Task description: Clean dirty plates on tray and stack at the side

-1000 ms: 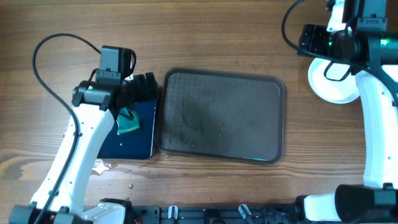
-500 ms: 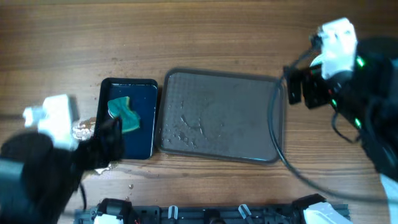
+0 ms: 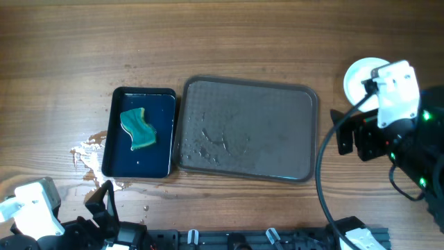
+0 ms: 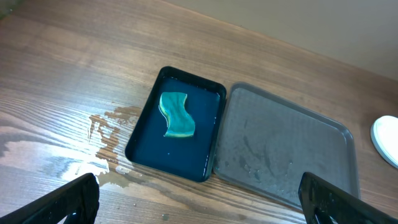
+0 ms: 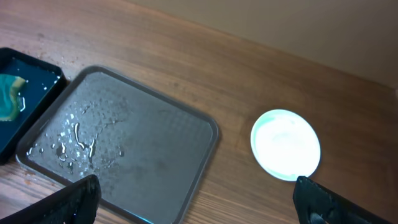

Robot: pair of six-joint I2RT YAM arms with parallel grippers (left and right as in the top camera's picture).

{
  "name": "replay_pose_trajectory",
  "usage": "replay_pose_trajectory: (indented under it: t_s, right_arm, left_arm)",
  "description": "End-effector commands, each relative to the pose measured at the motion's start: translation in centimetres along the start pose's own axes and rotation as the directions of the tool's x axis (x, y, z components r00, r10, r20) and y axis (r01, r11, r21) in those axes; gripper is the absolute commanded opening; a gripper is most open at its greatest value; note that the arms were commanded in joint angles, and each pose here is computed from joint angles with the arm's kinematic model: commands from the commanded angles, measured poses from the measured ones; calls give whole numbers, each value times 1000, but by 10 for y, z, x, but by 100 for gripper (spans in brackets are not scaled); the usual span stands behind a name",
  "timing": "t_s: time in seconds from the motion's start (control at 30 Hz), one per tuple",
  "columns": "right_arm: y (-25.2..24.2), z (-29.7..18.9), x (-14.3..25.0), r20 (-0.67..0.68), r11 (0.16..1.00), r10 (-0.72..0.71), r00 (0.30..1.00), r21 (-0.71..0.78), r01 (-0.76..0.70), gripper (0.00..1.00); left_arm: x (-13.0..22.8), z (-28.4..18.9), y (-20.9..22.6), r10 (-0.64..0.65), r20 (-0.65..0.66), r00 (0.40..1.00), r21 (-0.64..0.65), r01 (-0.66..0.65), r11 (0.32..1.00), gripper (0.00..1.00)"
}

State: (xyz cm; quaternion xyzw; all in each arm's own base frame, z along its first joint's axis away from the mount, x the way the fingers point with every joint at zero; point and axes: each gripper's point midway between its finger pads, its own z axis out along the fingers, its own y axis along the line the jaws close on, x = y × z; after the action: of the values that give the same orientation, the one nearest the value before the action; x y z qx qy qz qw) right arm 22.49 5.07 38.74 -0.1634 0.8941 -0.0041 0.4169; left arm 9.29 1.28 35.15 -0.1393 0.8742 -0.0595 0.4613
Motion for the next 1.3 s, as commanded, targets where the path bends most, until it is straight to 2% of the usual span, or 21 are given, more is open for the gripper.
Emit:
replay_pose_trajectory:
  t_s: [0.0,0.13,0.6,0.77,1.1,1.17,1.27]
  right_arm:
    - [-1,14,-2,-42,1000,-21,999,7,21,100]
    - [0,34,1,-113,1000,-30,993,5,31,100]
    - [0,37,-4,-99,1000,-26,995,6,27,99]
    - [13,36,4,-128,998,-30,991,-65,21,100]
    - [2,36,1,-121,1000,-31,992,-8,31,100]
    - [1,34,-13,-53,1000,-23,998,-1,23,100]
    - [2,0,-49,191,1000,-3,982,-15,6,100]
  left_arm:
    - [-3,-4,2,-15,25,1000,-5,15,1000,100]
    - [-3,-4,2,-15,25,1000,-5,15,1000,100]
    - [-3,-4,2,-15,25,1000,-5,15,1000,100]
    - [-3,-4,2,-15,25,1000,-5,15,1000,100]
    - [-3,-4,2,-15,25,1000,-5,15,1000,100]
    - [-3,-4,2,-15,25,1000,-5,15,1000,100]
    - [-3,-4,2,-15,25,1000,-5,15,1000,100]
